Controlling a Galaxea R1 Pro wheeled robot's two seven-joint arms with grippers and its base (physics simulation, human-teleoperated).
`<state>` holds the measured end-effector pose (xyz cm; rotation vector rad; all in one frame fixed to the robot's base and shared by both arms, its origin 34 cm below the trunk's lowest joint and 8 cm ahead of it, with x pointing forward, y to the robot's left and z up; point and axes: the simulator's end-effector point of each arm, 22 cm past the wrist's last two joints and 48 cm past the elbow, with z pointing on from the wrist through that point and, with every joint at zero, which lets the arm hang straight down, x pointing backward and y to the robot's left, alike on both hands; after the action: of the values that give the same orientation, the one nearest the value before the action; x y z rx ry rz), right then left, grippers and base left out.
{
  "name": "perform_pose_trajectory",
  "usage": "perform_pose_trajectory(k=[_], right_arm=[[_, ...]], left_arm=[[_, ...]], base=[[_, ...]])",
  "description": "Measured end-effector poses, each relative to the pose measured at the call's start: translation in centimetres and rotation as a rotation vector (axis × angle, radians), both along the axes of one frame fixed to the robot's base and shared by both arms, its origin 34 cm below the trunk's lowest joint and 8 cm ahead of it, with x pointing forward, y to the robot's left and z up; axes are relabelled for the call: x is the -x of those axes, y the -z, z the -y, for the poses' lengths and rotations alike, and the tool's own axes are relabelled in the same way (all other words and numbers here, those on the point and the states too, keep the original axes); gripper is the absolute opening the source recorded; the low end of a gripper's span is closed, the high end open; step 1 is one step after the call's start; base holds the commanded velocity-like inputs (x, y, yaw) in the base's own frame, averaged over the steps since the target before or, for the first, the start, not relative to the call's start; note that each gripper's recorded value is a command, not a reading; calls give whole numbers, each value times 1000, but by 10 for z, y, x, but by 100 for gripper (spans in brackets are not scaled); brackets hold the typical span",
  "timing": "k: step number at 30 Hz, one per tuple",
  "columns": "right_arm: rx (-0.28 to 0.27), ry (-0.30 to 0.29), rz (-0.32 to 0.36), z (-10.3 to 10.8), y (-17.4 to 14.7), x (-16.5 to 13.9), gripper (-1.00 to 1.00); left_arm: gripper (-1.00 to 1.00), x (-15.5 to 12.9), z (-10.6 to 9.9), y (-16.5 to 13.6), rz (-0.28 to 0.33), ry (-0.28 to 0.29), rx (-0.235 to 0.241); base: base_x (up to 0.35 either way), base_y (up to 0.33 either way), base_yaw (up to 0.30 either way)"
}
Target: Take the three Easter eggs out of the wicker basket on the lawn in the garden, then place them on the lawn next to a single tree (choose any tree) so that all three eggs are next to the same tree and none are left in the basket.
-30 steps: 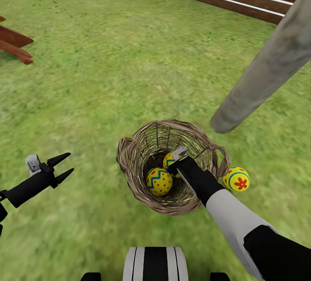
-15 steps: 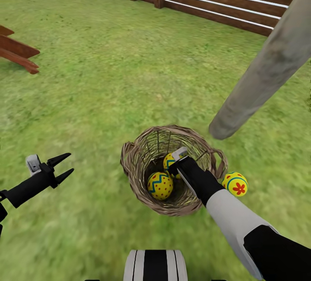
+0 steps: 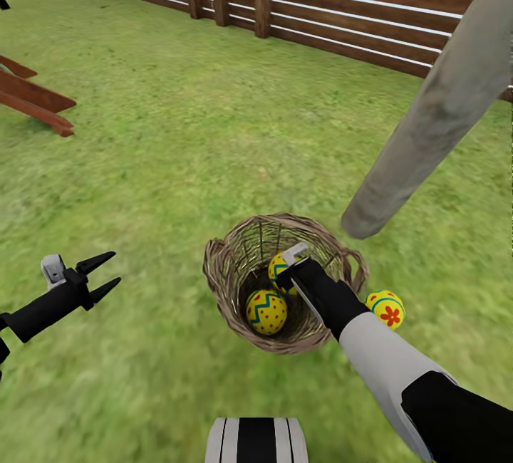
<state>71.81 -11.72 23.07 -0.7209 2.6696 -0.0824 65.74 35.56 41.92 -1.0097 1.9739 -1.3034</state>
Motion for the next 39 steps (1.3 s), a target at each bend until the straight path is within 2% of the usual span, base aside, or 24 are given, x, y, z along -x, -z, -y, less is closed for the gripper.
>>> perform_pose_trajectory(k=[7,10,14,18,20,23,30,31,32,33,34,35,37,39], right_arm=[[6,3,-7,0,-17,2,-100],[-13,4,37,-10,-48,-11,-100],[-70,2,75,-30,-91,5,-100],[-180,-52,14,-56,-100,21,-100],[-194,-56,-2,-58,-99,32,-100],[-213,-61,54,-54,-119,34,-100],[-224,-53,100,-41,-146,42,-100],[-261,-42,108,-42,-154,44,-100],[-336,-13,99,-39,-163,48,-100],[-489,28,54,-35,-173,55,-100],[-721,63,-8,-31,-191,67,-100],[-817,96,-9,-16,-203,66,-100],[-948,138,12,11,-226,63,-100],[-1068,126,25,22,-253,66,-100]], left_arm=[[100,-2,0,-17,28,0,1],[100,-3,1,-24,39,0,2],[100,-3,2,-33,54,0,3],[100,-4,3,-41,68,1,1],[100,-4,2,-46,75,1,0],[100,-4,2,-54,86,0,-2],[100,-5,3,-70,113,2,-2],[100,-5,3,-73,116,3,-2],[100,-5,3,-75,120,4,-2],[100,-5,3,-78,125,4,-1],[100,-5,4,-81,131,5,0],[100,-5,4,-83,135,5,1],[100,-5,8,-87,140,13,2],[100,-4,20,-88,140,41,4]], base=[[-76,0,0],[0,0,0],[0,0,0],[-73,0,0],[-8,0,0],[0,0,0],[0,0,0],[0,0,0],[0,0,0],[0,0,0],[0,0,0],[0,0,0],[0,0,0],[0,0,0]])
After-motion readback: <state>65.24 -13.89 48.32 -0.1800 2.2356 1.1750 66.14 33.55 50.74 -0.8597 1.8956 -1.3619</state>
